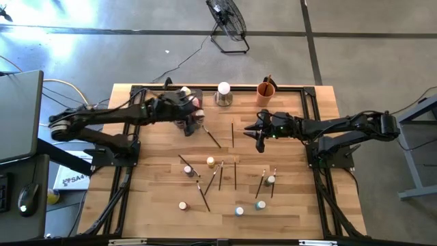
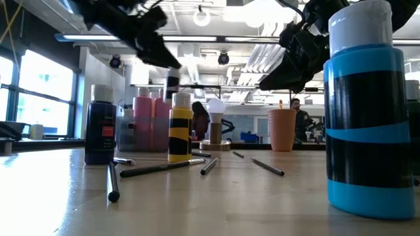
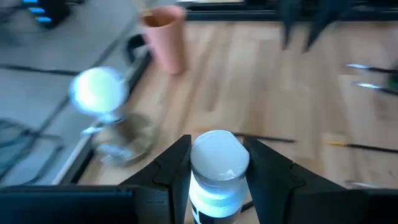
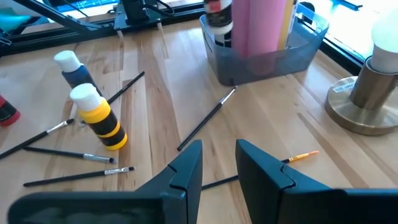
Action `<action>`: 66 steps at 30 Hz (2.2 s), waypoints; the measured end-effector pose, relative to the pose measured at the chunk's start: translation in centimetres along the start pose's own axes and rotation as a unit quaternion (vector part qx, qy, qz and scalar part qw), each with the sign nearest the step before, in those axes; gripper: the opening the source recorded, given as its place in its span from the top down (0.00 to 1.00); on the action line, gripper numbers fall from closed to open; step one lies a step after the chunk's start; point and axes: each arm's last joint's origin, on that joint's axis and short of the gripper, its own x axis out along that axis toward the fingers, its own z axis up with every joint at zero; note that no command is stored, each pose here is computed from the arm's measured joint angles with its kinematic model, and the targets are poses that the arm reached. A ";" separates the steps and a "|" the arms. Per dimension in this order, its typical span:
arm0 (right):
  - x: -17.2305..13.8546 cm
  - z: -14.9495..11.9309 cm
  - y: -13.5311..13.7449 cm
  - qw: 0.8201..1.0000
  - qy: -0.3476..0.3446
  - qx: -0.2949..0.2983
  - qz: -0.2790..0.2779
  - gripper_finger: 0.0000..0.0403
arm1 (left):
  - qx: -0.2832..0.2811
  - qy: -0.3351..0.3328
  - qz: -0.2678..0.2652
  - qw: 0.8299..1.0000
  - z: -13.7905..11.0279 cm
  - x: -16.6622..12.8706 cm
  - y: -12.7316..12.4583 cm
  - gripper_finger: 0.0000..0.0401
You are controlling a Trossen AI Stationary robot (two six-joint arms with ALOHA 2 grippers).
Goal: Pick & Place Paint Supplies
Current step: Put the small white black paint bottle into the gray bin
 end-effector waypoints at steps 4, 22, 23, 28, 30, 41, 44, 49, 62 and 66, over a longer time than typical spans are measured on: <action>0.0 0.0 0.0 1.000 -0.002 0.000 0.000 0.77 | -0.032 -0.011 0.056 0.998 -1.6 -2.3 0.0 0.68; 0.0 0.1 0.0 1.000 -0.006 0.000 0.001 0.77 | -0.128 -0.069 0.146 0.979 -8.2 -5.3 -0.2 0.68; 0.0 0.1 0.0 1.000 -0.006 0.000 0.001 0.77 | -0.130 -0.068 0.153 0.977 -8.4 -5.2 -0.2 0.68; 0.0 0.1 0.0 1.000 -0.006 0.000 0.001 0.77 | -0.146 -0.082 0.165 0.972 -9.4 -4.5 -0.4 0.68; 0.0 0.1 0.0 1.000 -0.006 0.000 0.001 0.77 | -0.147 -0.083 0.165 0.972 -10.0 -4.2 -0.5 0.68; 0.0 0.1 0.0 1.000 -0.006 0.002 0.001 0.77 | -0.149 -0.042 0.174 0.973 -11.7 -2.5 -0.8 0.68; 0.0 0.1 0.0 1.000 -0.006 0.002 0.001 0.77 | -0.147 -0.032 0.174 0.973 -12.0 -1.9 -0.8 0.68; 0.0 0.1 0.0 1.000 -0.006 0.002 0.001 0.77 | -0.147 -0.035 0.176 0.973 -12.1 -1.1 -0.9 0.68; 0.0 0.1 0.0 1.000 -0.006 0.002 0.001 0.77 | -0.145 -0.022 0.177 0.973 -12.6 -0.1 -1.0 0.68; 0.0 0.1 0.0 1.000 -0.006 0.002 0.001 0.77 | -0.145 -0.021 0.172 0.974 -12.6 -0.1 -1.1 0.68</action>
